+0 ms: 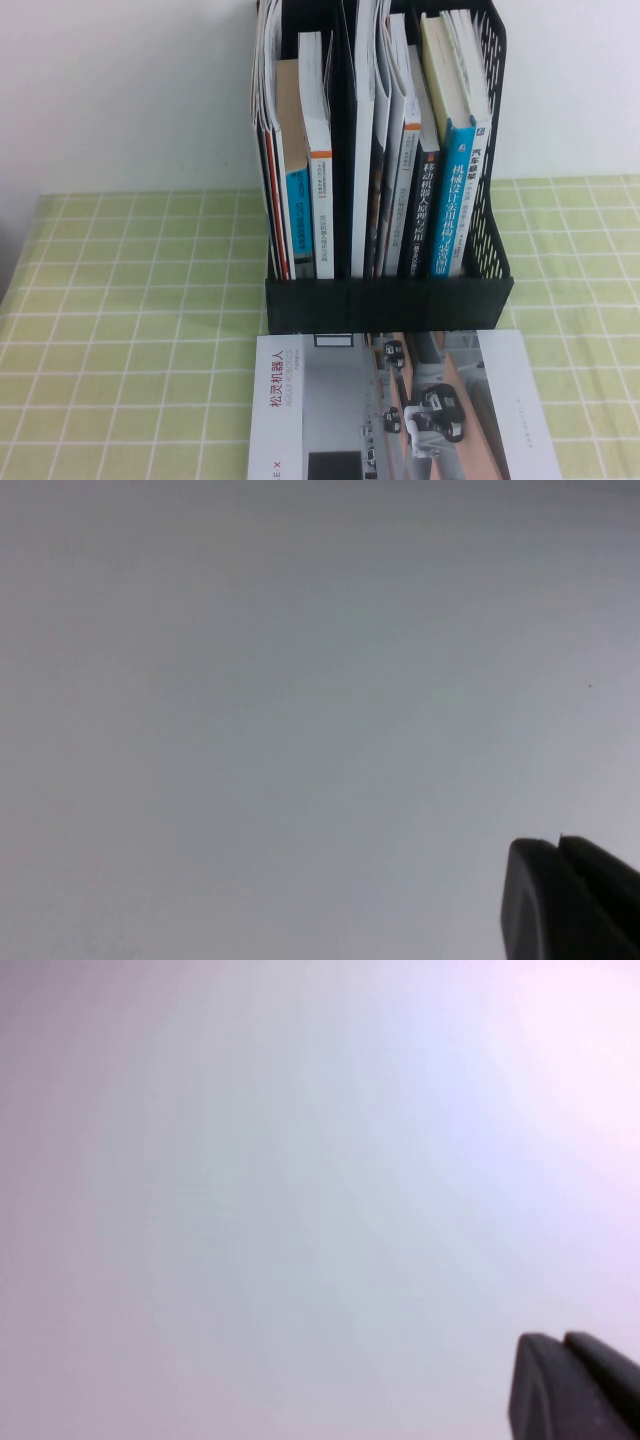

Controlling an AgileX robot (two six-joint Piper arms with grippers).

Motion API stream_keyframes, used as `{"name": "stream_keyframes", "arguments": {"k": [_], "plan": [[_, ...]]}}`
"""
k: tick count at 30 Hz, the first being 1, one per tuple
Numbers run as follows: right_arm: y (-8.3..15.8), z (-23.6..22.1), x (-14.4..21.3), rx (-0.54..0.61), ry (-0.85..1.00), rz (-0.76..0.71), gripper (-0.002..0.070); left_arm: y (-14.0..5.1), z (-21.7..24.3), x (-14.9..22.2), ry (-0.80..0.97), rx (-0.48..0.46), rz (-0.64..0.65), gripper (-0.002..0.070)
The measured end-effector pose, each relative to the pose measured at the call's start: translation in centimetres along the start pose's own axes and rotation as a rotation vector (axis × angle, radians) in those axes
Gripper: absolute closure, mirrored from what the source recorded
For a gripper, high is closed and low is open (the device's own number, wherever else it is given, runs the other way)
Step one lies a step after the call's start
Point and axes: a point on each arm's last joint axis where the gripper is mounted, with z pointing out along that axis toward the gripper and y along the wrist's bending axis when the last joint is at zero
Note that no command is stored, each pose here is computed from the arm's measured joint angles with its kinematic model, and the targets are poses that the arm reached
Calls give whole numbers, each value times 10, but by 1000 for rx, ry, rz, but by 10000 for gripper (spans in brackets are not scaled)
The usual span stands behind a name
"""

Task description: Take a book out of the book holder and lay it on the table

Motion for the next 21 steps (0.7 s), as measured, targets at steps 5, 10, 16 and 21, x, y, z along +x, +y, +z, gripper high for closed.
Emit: {"name": "stream_keyframes", "arguments": {"k": [5,10,16,21], "plan": [[49,18,-52,-192,-48,-128,678,-27,36,-35,174,0,-87,678],[81,37,-89,-222,69,-191,678,-48,79,-46,512,-58,-77,678],[60,64,-61,54,403,-231,678,-41,112,-3,829,-116,1,678],[40,64,-38,150,595,-452,678,-38,119,25,957,-161,-100,678]]}}
